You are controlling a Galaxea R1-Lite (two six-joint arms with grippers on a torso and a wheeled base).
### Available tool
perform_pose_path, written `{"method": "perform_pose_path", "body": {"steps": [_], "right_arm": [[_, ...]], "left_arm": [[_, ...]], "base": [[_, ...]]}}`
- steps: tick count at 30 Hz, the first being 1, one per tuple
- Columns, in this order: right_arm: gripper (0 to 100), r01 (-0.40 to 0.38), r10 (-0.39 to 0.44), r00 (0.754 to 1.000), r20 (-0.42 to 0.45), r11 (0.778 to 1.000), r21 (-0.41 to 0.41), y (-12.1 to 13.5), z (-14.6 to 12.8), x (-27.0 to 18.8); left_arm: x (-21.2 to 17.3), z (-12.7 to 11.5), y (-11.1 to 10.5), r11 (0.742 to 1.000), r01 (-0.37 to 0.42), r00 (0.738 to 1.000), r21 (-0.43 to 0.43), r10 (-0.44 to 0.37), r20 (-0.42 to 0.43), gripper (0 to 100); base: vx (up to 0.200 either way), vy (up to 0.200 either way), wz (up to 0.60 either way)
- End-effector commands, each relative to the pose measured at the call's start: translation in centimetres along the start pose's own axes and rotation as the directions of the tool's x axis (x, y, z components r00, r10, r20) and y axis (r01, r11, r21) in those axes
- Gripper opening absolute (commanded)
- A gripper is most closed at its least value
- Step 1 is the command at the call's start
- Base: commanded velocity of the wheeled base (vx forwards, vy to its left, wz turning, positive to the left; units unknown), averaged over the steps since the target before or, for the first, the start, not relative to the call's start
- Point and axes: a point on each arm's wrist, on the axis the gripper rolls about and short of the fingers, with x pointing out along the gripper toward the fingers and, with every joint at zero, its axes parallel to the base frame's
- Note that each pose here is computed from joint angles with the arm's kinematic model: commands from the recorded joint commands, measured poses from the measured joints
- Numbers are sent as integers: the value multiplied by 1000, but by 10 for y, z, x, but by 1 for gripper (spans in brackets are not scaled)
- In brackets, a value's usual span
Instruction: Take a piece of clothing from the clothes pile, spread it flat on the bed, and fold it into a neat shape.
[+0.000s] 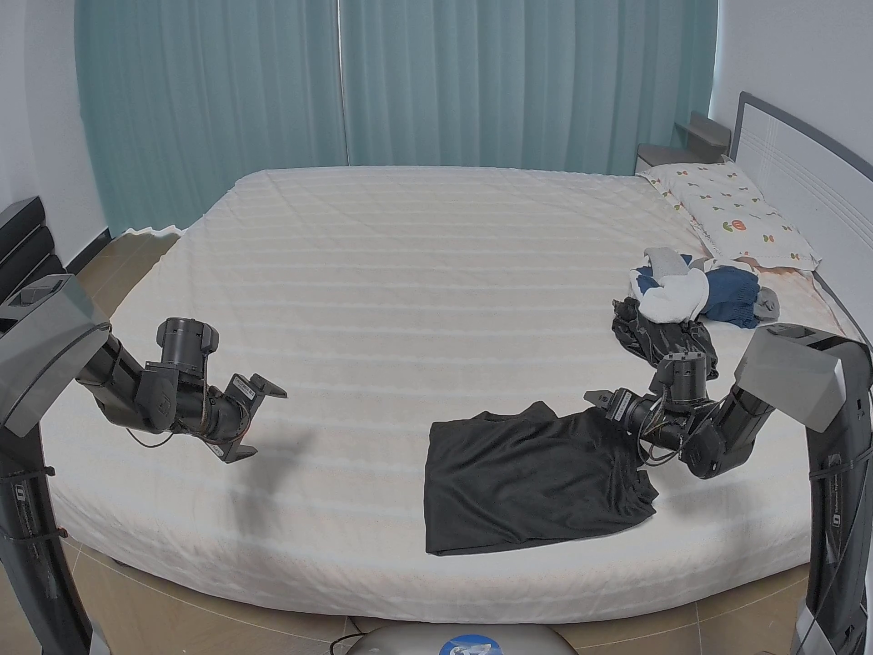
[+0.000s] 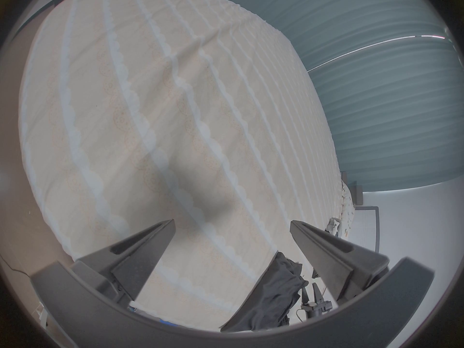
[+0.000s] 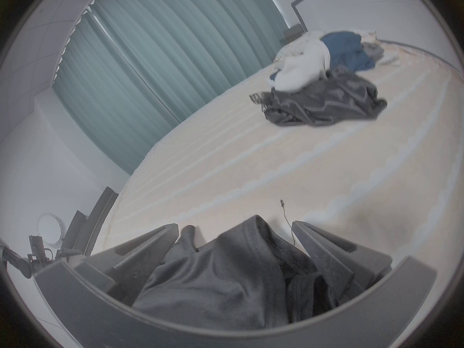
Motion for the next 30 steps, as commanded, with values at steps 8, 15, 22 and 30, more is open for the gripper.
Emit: {"method": "perform_pose_path", "body": {"steps": [8,15,22,30], "right_arm": [[0,-7,7,1000,1,1000,20,-17,-16,25],[0,-13,10,998,58,999,43,-22,-6,20],[0,-3,-4,997,81,996,87,-32,2,18],[0,-14,5,997,78,993,119,-33,2,21]], "left_arm": [[7,-6,1,1000,-24,1000,12,24,11,100],[9,-6,0,1000,-14,1000,18,13,22,100],[9,-6,0,1000,-15,1000,18,15,21,100],[9,-6,0,1000,-15,1000,18,15,21,100]], "base": [[0,0,0],[0,0,0],[0,0,0],[0,0,0]]}}
